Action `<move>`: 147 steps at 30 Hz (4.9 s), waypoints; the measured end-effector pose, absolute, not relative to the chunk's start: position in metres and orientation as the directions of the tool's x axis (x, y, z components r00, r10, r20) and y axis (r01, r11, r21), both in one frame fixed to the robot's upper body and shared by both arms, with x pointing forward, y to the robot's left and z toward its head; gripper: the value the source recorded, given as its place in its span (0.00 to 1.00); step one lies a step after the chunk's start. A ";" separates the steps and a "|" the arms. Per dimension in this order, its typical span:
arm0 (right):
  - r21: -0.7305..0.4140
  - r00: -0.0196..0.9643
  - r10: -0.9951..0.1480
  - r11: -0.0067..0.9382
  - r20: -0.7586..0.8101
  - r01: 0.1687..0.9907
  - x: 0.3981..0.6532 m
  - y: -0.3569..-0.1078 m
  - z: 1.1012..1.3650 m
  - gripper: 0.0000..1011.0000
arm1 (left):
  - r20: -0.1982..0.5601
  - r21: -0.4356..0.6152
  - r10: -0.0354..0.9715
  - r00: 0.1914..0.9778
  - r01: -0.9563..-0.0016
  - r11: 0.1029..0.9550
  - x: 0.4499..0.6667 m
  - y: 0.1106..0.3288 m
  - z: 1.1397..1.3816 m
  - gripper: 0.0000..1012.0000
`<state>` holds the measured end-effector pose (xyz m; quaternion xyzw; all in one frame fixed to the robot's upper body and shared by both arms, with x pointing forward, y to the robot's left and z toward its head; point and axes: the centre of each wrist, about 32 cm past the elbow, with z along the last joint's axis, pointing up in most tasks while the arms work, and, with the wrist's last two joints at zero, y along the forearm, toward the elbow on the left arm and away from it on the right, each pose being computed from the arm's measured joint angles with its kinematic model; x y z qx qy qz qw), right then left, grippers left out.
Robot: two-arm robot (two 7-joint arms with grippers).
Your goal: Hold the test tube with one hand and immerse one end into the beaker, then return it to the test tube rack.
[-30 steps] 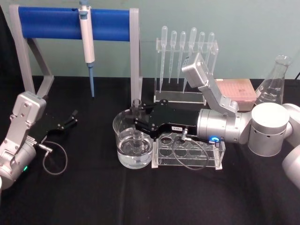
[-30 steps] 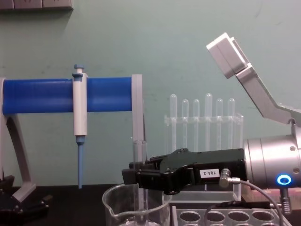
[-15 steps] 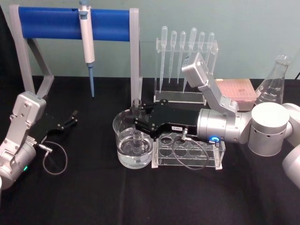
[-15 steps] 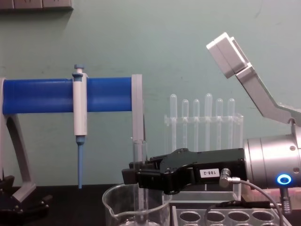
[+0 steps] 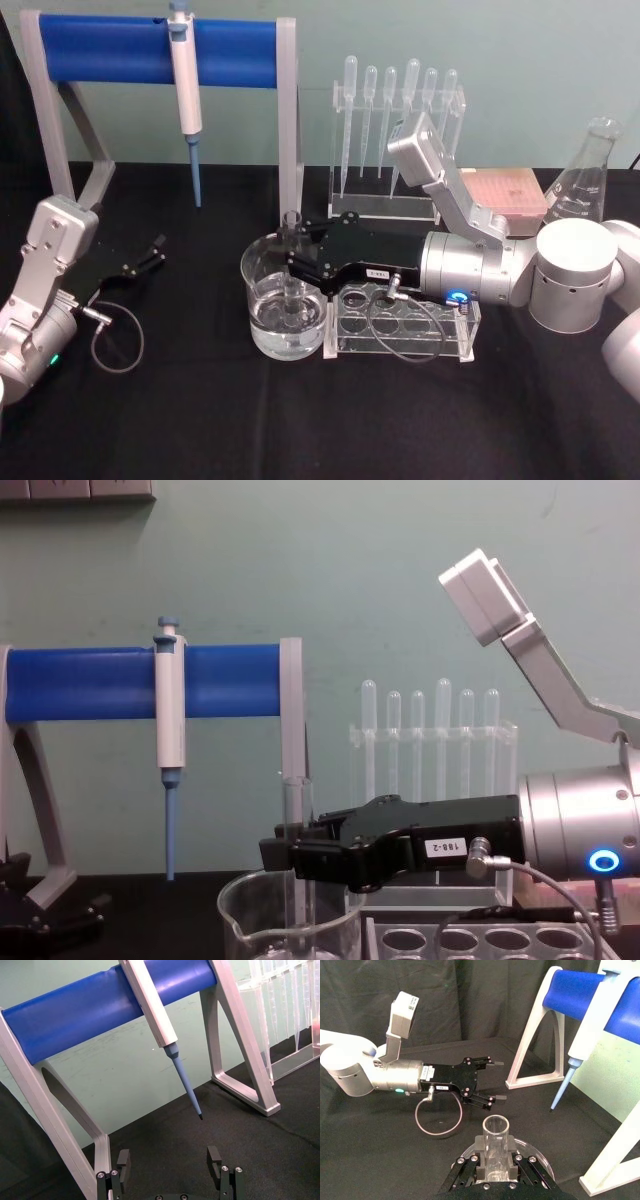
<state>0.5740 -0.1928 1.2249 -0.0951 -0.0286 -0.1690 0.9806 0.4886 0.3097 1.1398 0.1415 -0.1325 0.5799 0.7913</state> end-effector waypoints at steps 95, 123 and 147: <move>-0.177 0.941 -0.326 0.925 0.088 0.337 0.574 -0.193 1.225 0.24 | 0.374 0.070 0.880 0.292 -0.955 0.287 0.489 0.310 1.140 0.99; -0.177 0.941 -0.326 0.925 0.088 0.337 0.574 -0.193 1.225 0.24 | 0.374 0.070 0.880 0.292 -0.955 0.287 0.489 0.310 1.140 0.99; -0.177 0.941 -0.326 0.925 0.088 0.337 0.574 -0.193 1.225 0.24 | 0.374 0.070 0.880 0.292 -0.955 0.287 0.489 0.310 1.140 0.99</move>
